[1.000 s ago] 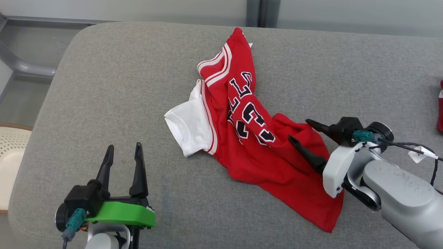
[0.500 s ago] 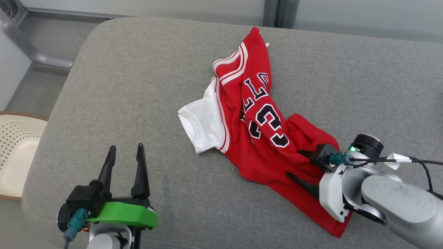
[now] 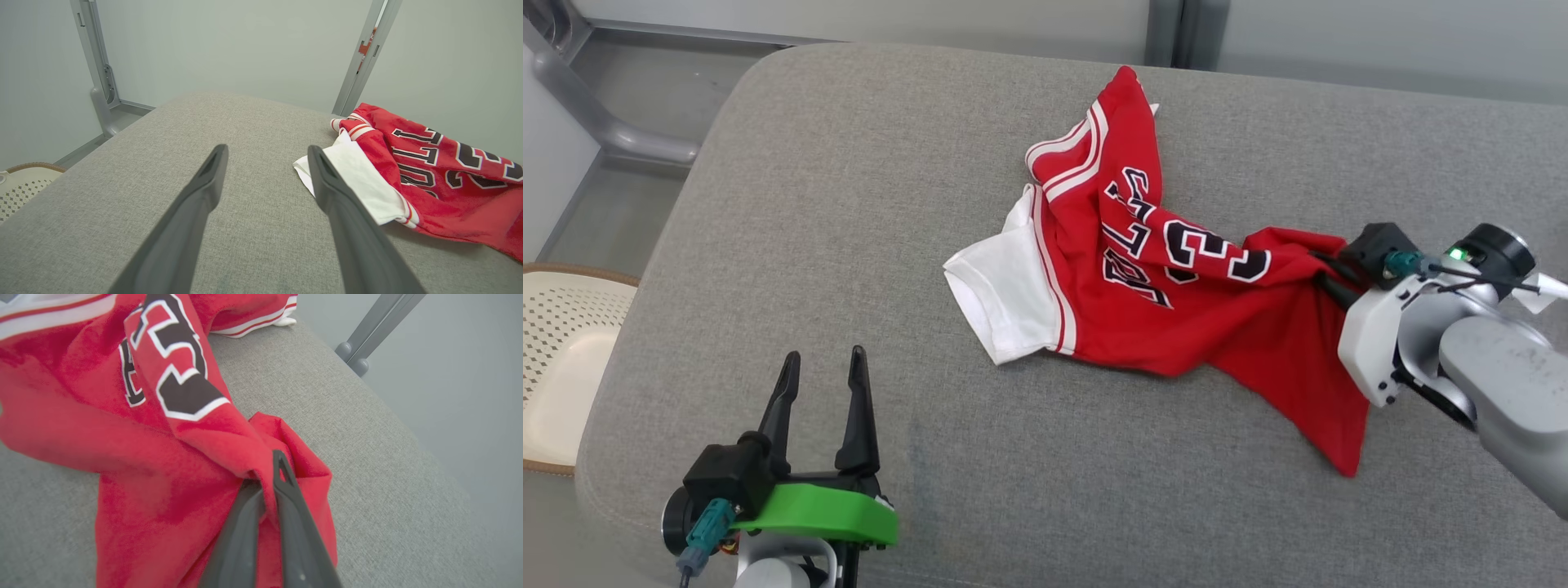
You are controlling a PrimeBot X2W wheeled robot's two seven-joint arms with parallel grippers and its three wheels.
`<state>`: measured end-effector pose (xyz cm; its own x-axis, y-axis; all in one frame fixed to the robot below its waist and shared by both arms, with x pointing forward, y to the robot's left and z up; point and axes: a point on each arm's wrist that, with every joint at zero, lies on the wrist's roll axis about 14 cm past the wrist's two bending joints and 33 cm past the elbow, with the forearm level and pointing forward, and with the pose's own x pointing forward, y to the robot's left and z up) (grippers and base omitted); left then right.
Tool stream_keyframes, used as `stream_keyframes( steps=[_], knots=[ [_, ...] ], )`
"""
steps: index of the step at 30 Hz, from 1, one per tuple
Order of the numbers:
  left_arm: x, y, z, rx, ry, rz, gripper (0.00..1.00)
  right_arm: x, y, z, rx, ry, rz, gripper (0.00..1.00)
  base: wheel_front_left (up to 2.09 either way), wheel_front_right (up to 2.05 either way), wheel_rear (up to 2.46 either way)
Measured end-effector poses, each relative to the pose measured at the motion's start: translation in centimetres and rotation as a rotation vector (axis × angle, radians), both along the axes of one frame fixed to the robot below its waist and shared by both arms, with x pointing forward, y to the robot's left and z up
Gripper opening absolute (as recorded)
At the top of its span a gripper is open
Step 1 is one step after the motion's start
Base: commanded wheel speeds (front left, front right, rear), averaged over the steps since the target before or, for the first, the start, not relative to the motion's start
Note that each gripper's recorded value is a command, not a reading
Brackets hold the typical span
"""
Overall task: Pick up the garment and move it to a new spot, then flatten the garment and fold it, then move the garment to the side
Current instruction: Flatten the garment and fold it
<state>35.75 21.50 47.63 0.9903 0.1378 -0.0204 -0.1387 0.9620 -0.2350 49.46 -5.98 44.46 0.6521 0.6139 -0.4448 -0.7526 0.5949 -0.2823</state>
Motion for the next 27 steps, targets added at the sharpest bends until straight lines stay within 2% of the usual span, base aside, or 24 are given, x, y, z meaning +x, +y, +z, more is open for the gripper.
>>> stream_keyframes(
  steps=[6, 12, 13, 15, 16, 17, 23, 27],
  knots=[
    [0.2, -0.5, -0.5, -0.006, 0.015, -0.013, 1.00, 3.8, -1.5, 1.6, -0.043, -0.058, -0.069, 0.00, 0.00, 0.00, 0.00],
    [0.5, -0.3, -0.8, -0.006, 0.026, -0.011, 1.00, 6.7, -2.6, 1.6, -0.094, -0.074, -0.117, 0.00, 0.00, 0.00, 0.00],
    [0.5, -0.3, -0.9, -0.007, 0.030, -0.009, 1.00, 7.0, -2.6, 1.5, -0.096, -0.076, -0.119, 0.05, 0.00, 0.00, 0.00],
    [0.5, -0.2, -1.2, -0.007, 0.039, -0.004, 1.00, 7.7, -2.8, 1.2, -0.102, -0.081, -0.128, 0.40, 0.00, 0.00, 0.00],
    [0.5, -0.1, -1.3, -0.007, 0.044, -0.002, 1.00, 8.0, -2.8, 1.1, -0.102, -0.084, -0.131, 0.89, 0.00, 0.00, 0.00],
    [0.5, 0.0, -1.5, -0.005, 0.048, 0.001, 1.00, 8.4, -2.9, 1.2, -0.097, -0.090, -0.136, 1.00, 0.00, 0.00, 0.00],
    [0.9, -0.2, -1.7, -0.005, 0.055, -0.005, 1.00, 8.8, -2.6, 1.2, -0.031, -0.099, -0.161, 1.00, 0.00, 0.00, 0.00],
    [1.5, -1.0, -1.4, 0.000, 0.042, -0.034, 1.00, 8.8, -3.6, 2.7, 0.062, -0.128, -0.206, 1.00, 0.00, 0.00, 0.00]
  ],
)
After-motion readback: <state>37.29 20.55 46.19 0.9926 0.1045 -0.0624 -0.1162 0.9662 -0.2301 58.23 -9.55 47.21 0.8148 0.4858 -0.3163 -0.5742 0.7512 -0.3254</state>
